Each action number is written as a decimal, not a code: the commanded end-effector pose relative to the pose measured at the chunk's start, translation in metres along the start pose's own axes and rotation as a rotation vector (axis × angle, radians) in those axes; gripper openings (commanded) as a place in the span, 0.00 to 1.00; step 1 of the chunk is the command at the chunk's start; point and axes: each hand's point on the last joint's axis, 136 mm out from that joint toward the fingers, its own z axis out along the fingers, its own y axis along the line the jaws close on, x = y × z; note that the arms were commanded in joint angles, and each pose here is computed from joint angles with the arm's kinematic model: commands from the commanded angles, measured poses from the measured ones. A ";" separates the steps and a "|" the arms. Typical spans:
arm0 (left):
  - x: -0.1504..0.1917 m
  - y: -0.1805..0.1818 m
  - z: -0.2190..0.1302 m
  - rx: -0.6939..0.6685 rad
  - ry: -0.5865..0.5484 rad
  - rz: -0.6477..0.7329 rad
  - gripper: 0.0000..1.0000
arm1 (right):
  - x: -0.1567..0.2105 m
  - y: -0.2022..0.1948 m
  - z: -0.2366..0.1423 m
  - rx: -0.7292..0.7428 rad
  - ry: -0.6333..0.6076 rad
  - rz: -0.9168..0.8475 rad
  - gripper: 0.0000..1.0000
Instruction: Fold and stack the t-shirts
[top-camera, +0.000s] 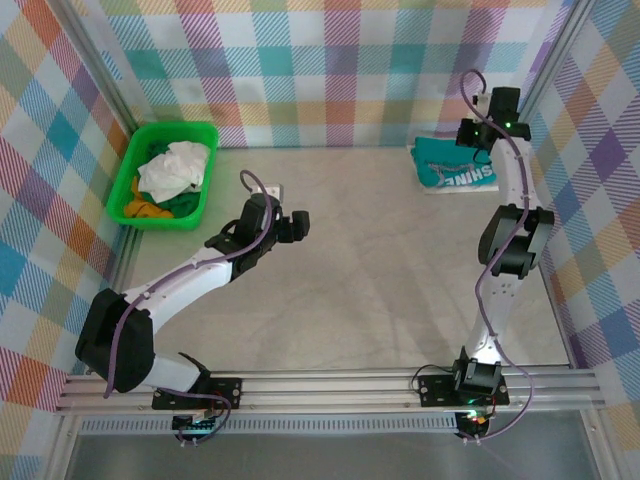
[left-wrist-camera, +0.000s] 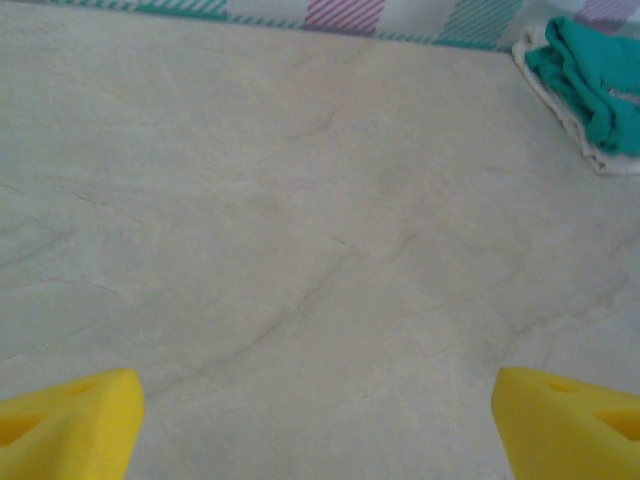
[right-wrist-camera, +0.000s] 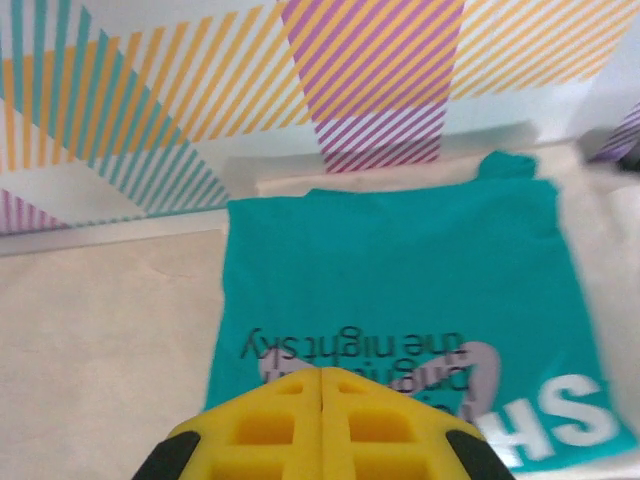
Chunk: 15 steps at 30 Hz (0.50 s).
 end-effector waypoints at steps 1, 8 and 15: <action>-0.020 -0.005 -0.013 0.018 -0.090 -0.054 0.90 | 0.028 -0.023 0.042 -0.098 0.066 0.219 0.00; -0.006 0.031 -0.032 -0.082 -0.169 -0.046 0.98 | 0.056 -0.075 0.073 -0.017 0.139 0.361 0.00; -0.014 0.061 -0.057 -0.207 -0.253 -0.025 1.00 | 0.051 -0.070 0.061 -0.026 0.119 0.399 0.00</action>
